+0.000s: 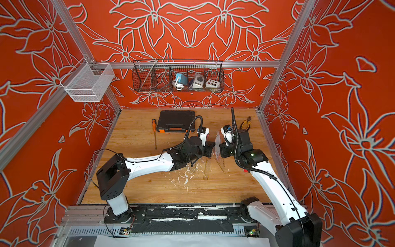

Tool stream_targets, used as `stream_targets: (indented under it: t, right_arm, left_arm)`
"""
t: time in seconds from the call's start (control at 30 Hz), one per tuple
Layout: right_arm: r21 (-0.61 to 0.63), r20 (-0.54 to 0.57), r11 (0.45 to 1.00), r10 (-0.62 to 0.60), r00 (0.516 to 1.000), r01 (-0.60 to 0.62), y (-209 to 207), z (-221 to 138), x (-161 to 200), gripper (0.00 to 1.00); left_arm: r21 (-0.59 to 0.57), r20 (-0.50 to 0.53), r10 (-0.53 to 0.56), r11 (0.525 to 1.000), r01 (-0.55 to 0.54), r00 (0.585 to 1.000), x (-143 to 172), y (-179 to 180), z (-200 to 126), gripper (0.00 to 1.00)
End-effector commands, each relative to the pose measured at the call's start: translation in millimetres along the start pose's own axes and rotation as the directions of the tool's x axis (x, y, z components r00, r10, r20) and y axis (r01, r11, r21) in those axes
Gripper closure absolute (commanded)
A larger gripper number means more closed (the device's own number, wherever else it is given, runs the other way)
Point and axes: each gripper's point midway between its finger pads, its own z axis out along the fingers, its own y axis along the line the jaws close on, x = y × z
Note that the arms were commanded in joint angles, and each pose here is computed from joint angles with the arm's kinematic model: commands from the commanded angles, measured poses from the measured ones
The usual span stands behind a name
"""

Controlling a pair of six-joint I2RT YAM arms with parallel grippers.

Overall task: Open the ruler set and take out the ruler
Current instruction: Take out the ruler from the ruler set bag, then place the ruler at the center of the board.

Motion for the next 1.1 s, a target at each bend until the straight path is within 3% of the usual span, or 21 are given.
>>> stream_targets:
  t: [0.0,0.4,0.53,0.7,1.07]
  right_arm:
    - [0.063,0.041,0.998,0.01,0.999,-0.012,-10,5,-11,1.0]
    - [0.26,0.025,0.965,0.033,0.999,-0.038,-49,1,-22,1.0]
    - [0.289,0.053,0.956,0.035,0.998,-0.049,-55,-14,-33,1.0]
    - [0.295,0.084,0.954,0.024,0.996,-0.048,-53,-34,-41,1.0]
    - [0.382,0.076,0.924,-0.017,0.997,-0.013,-61,-73,-35,1.0]
  left_arm:
    - [0.055,0.04,-0.023,0.998,0.021,0.999,-20,-12,-15,0.98]
    - [0.212,0.075,-0.07,0.976,0.053,0.995,-44,-19,-62,1.0]
    - [0.241,0.04,-0.063,0.969,0.052,0.997,-42,-15,-60,1.0]
    - [0.284,-0.059,-0.1,0.952,0.113,0.993,-28,-1,-27,1.0]
    - [0.324,-0.237,-0.191,0.909,0.263,0.953,-13,45,87,1.0]
